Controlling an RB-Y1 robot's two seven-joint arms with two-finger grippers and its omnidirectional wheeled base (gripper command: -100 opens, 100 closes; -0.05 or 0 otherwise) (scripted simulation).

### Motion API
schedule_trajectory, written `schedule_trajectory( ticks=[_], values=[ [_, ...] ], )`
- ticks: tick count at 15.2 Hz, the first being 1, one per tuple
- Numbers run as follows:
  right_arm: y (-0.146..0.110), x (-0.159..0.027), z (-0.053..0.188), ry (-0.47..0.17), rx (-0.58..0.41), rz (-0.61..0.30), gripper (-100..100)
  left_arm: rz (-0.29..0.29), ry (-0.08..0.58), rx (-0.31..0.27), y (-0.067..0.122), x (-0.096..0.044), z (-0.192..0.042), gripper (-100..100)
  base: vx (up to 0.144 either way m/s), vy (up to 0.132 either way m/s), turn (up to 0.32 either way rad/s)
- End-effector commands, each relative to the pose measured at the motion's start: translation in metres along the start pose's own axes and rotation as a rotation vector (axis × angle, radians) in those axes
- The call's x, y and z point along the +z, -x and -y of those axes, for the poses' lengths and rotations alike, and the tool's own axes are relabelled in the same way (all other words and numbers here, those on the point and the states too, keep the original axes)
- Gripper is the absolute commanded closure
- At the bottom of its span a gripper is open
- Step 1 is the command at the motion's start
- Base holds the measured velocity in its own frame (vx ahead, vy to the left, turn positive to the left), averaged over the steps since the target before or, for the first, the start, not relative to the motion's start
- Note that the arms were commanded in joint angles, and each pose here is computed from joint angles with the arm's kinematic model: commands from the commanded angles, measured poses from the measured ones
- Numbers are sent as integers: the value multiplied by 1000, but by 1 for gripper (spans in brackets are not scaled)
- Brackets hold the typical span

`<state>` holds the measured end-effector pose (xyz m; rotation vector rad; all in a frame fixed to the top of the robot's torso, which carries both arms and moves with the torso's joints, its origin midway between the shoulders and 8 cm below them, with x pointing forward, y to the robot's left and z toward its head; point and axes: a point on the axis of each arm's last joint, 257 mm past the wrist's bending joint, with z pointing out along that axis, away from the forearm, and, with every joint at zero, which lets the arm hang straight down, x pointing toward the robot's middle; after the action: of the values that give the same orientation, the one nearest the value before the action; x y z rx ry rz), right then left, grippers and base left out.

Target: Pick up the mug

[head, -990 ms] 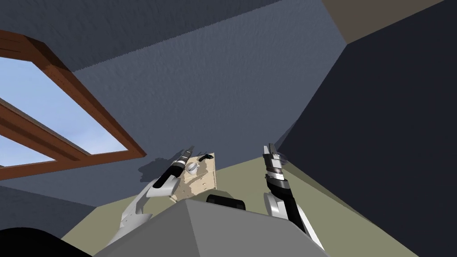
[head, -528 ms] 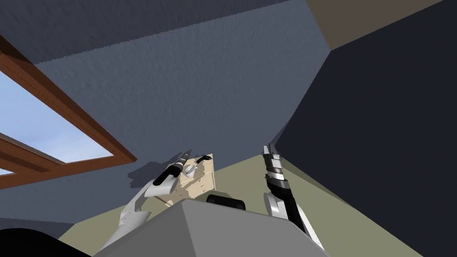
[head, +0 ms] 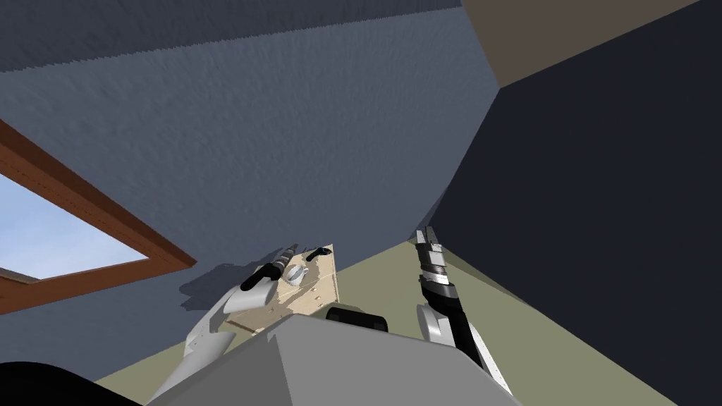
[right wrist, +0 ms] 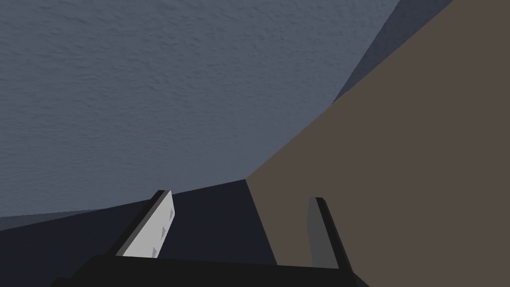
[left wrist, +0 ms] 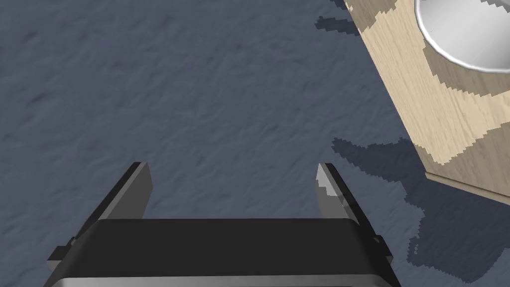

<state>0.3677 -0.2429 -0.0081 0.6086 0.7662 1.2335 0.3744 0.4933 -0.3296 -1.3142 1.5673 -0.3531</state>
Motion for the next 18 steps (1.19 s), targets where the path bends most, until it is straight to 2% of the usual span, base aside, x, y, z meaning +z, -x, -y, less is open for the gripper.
schedule_trajectory(
  ticks=[1,3,4,6,7,9,10,12,13,15,16,18],
  values=[
    [0,0,0,0,0,0,0,-11,76,-2,2,4,-27,-100,4,25,-147],
    [0,0,0,0,0,0,0,-17,93,-2,0,3,-31,-100,2,27,-112],
    [0,0,0,0,0,0,0,-24,148,-6,3,5,-52,-100,-1,25,-145],
    [0,0,0,0,0,0,0,-33,168,-6,1,4,-57,-100,-2,27,-108],
    [0,0,0,0,0,0,0,-41,221,-12,3,5,-77,-100,-4,27,-139],
    [0,0,0,0,0,0,0,-50,241,-12,1,4,-82,-100,-2,28,-106],
    [0,0,0,0,0,0,0,-59,292,-19,2,3,-101,-100,3,25,-143],
    [0,0,0,0,0,0,0,-69,312,-20,0,1,-106,-100,3,27,-98],
    [0,0,0,0,0,0,0,-80,363,-29,0,-1,-124,-100,3,27,-152],
    [0,0,0,0,0,0,0,-89,381,-30,-2,-3,-128,-100,0,28,-111],
    [0,0,0,0,0,0,0,-103,431,-41,-2,-6,-146,-100,-1,23,-117],
    [0,0,0,0,0,0,0,-111,447,-42,-4,-8,-150,-100,-4,25,-104]
  ],
)
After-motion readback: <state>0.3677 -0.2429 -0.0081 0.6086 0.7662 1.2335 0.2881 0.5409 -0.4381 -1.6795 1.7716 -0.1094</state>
